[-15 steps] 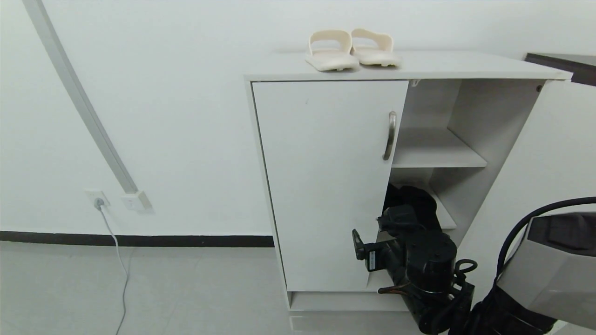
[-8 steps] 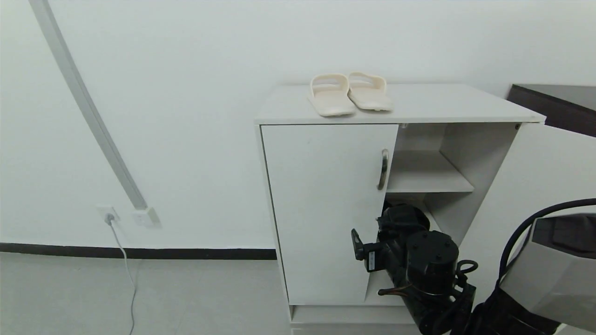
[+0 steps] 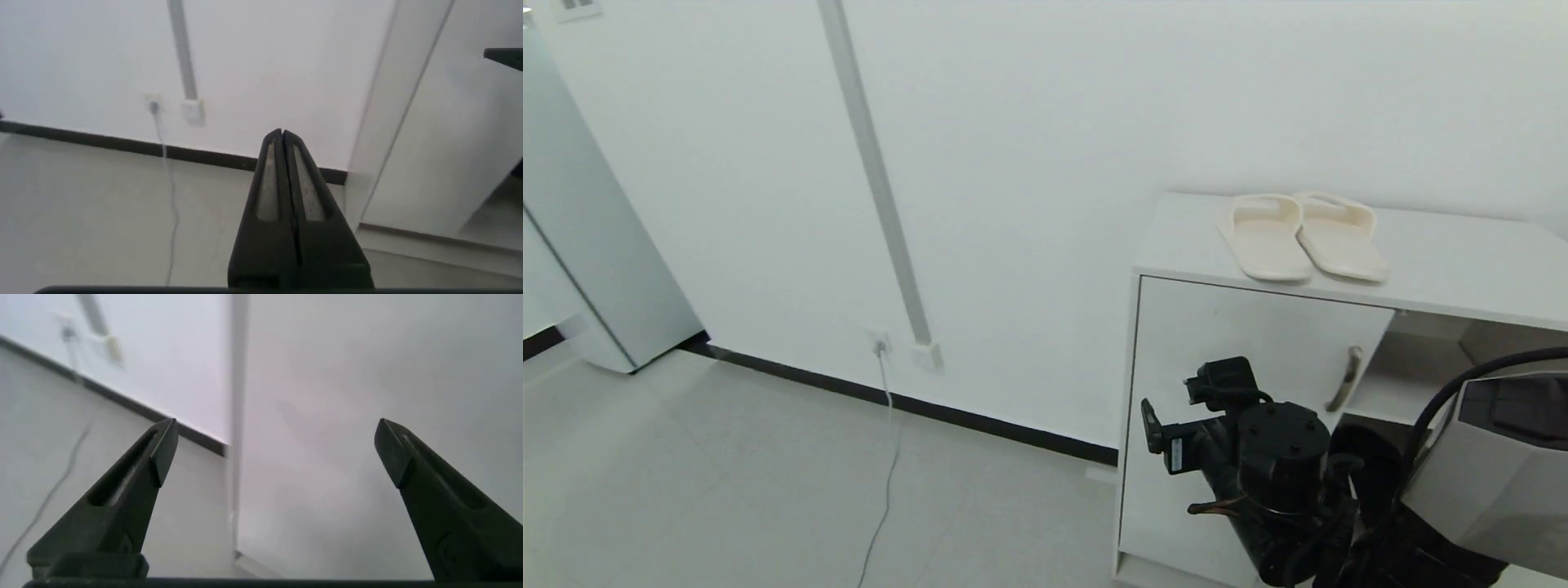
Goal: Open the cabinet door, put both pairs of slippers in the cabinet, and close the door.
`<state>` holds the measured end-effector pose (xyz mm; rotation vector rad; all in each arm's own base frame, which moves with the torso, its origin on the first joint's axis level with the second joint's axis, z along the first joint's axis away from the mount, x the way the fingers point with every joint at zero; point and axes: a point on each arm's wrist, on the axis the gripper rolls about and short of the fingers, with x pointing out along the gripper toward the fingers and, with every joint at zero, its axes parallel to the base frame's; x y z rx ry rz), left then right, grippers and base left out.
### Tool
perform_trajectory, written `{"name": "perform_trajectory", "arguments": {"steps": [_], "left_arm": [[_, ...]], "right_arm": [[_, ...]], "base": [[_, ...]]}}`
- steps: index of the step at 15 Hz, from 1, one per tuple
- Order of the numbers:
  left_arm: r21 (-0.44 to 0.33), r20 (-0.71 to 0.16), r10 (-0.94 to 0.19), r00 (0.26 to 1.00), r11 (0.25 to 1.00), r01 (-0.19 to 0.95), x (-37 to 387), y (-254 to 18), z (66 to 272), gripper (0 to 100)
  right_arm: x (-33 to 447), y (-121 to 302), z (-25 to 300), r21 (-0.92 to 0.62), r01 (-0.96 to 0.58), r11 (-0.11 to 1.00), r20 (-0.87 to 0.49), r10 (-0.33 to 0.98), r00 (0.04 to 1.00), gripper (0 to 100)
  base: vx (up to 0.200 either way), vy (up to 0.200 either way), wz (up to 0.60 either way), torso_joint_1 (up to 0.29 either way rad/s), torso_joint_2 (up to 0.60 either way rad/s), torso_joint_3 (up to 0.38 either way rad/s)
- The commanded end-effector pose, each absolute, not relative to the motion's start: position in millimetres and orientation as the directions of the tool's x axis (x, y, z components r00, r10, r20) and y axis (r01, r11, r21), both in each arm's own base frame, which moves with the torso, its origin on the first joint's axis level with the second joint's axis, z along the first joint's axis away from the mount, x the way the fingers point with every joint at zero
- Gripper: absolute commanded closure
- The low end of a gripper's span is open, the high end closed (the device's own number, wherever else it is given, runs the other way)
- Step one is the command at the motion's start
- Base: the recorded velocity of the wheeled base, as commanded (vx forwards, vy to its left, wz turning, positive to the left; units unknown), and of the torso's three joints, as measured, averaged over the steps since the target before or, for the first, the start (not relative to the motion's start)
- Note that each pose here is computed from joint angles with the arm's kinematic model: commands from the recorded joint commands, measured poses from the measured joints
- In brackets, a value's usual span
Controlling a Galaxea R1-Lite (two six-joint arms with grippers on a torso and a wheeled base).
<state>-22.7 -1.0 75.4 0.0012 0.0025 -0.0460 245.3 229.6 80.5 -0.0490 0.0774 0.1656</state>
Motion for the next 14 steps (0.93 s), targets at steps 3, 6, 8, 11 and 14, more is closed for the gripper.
{"name": "perform_trajectory", "arguments": {"steps": [3,6,8,11,14], "left_arm": [[0.001,-0.002,-0.046,0.999,0.999,0.046,-22.7,-1.0,75.5,100],[0.001,-0.002,-0.046,0.999,0.999,0.046,-22.7,-1.0,75.5,100],[0.000,-0.002,-0.046,0.999,0.999,0.046,-22.7,-1.0,75.5,100],[0.001,-0.002,-0.044,0.999,0.999,0.044,-22.7,-1.0,75.5,100],[0.000,-0.002,-0.046,0.999,0.999,0.046,-22.7,-1.0,75.5,100]], "right_arm": [[246.0,228.9,80.6,-0.043,-0.163,0.986,-0.081,0.159,0.984,0],[246.6,227.9,80.6,-0.042,-0.157,0.987,-0.079,0.153,0.985,0],[249.0,224.8,82.1,-0.039,-0.157,0.987,-0.076,0.153,0.985,0],[250.7,223.7,80.7,-0.054,-0.159,0.986,-0.079,0.155,0.985,0],[249.3,222.4,81.0,-0.058,-0.159,0.985,-0.079,0.155,0.985,0]], "base": [[0.000,0.000,0.60,0.196,-0.51,-0.323],[0.000,0.000,0.40,0.216,-0.52,-0.310],[0.000,0.000,0.00,0.227,-0.54,-0.327],[0.000,0.000,0.00,0.105,-0.23,-0.136],[0.000,0.000,0.00,0.011,-0.03,-0.012]]}}
